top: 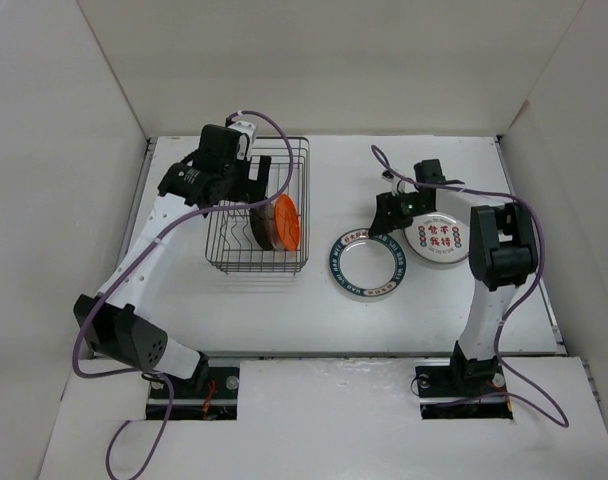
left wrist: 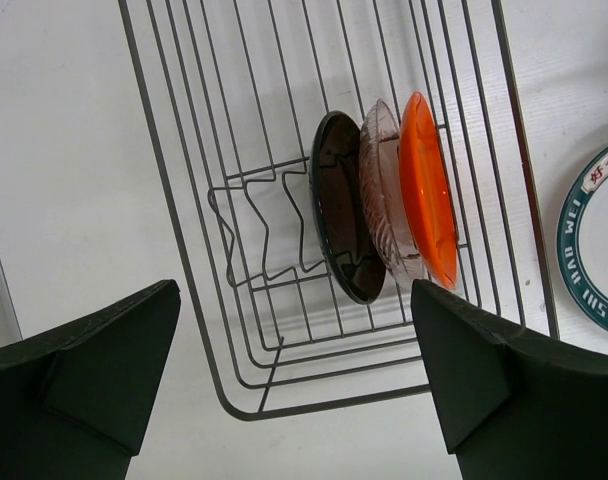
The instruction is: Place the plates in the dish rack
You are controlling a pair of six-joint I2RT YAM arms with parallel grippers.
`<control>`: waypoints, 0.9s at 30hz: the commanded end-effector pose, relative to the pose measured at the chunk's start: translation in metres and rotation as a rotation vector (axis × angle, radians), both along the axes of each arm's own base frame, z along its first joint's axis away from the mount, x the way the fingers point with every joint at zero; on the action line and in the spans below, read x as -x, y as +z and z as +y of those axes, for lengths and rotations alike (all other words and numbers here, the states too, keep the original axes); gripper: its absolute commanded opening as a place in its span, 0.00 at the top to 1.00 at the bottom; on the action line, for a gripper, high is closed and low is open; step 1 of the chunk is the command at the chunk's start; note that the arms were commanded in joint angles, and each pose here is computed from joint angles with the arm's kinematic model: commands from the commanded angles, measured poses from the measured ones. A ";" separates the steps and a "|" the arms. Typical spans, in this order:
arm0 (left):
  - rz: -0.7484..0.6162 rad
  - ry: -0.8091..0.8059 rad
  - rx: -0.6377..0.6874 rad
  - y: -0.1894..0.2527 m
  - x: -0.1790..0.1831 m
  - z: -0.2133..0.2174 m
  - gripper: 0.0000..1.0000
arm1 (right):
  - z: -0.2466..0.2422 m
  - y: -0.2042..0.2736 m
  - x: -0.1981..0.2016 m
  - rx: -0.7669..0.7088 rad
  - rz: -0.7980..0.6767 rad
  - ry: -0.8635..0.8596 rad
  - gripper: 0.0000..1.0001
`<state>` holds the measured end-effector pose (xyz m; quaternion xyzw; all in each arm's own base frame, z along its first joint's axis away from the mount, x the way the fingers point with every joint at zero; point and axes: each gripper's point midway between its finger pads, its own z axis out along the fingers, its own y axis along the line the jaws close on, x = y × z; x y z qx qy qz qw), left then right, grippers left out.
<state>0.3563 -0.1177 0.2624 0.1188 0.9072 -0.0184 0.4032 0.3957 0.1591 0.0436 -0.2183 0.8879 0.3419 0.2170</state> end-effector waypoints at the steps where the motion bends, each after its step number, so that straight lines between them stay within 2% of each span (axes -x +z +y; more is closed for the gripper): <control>1: -0.081 -0.023 0.039 0.035 0.004 -0.001 0.00 | 0.003 0.000 -0.005 0.045 -0.028 0.025 0.31; 4: -0.078 -0.030 0.044 0.035 0.005 -0.003 0.00 | 0.000 -0.008 -0.006 0.091 -0.018 0.006 0.31; 7: -0.073 -0.037 0.057 0.037 0.003 -0.004 0.00 | -0.003 -0.013 -0.002 0.112 0.003 -0.009 0.37; 8: -0.074 -0.037 0.057 0.037 0.003 -0.004 0.00 | -0.001 -0.014 -0.001 0.121 0.002 -0.004 0.43; 10: -0.074 -0.037 0.057 0.039 0.005 -0.003 0.00 | -0.003 -0.019 -0.001 0.133 0.017 -0.015 0.47; 15: -0.084 -0.043 0.053 0.043 0.004 -0.003 0.00 | -0.006 -0.025 0.001 0.153 0.034 -0.021 0.66; 17: -0.075 -0.034 0.050 0.042 0.004 0.001 0.00 | -0.006 -0.025 0.002 0.153 0.034 -0.021 0.66; 21: -0.075 -0.034 0.050 0.042 0.002 0.000 0.00 | -0.008 -0.030 0.004 0.164 0.051 -0.024 0.81; 24: -0.067 -0.023 0.046 0.039 -0.001 0.003 0.00 | -0.008 -0.028 0.003 0.164 0.051 -0.024 0.98; 27: -0.067 -0.014 0.046 0.039 -0.002 0.007 0.00 | -0.007 -0.028 0.003 0.162 0.059 -0.033 1.00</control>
